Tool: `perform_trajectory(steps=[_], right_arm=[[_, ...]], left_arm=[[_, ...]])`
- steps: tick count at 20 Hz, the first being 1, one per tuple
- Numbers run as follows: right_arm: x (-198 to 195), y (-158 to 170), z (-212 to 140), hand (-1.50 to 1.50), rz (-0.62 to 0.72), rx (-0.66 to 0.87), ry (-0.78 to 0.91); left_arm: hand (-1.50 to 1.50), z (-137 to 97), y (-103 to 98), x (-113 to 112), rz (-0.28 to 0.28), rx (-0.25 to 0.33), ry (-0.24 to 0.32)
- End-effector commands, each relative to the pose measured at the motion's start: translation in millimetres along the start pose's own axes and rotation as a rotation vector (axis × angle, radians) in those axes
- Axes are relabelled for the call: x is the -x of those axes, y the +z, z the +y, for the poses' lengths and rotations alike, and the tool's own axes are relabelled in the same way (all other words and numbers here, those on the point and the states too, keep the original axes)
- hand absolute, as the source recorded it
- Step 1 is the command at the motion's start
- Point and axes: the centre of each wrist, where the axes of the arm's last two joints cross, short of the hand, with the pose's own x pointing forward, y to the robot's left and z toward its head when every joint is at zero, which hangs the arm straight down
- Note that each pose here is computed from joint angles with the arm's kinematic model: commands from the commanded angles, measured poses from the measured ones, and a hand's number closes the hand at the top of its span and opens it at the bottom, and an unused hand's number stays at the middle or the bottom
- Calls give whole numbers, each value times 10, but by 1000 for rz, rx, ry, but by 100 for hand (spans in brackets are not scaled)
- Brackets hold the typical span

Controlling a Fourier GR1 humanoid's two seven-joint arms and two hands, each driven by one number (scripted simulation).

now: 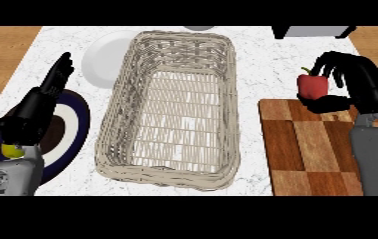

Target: Pick the bell pepper from the cutting board and place it in the basket

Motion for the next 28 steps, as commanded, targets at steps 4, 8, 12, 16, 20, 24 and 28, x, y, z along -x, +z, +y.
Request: perform_trajectory(steps=[4,8,12,16,20,24,28], right_arm=[[-888,88,-745,150,-226,97,-198],[-1366,15,-1078,150,-295,26,-235],[-2019,99,-1039,150,-268,-50,-262],[-2483,-110,-1168,150,-256,-125,-243],[-2853,-166,-1080,150,-225,-169,-253],[-3035,-359,-911,150,-174,-223,-246],[-3250,-270,-568,150,-148,-305,-202]], left_arm=[[0,-55,1,-42,-2,-15,-5],[0,-124,32,59,-12,8,2],[0,9,-55,-10,-11,13,-9],[0,-41,-40,24,-22,27,5],[0,-152,73,-5,-20,35,-5],[0,-82,36,10,-8,26,-4],[0,50,3,-3,-17,25,2]])
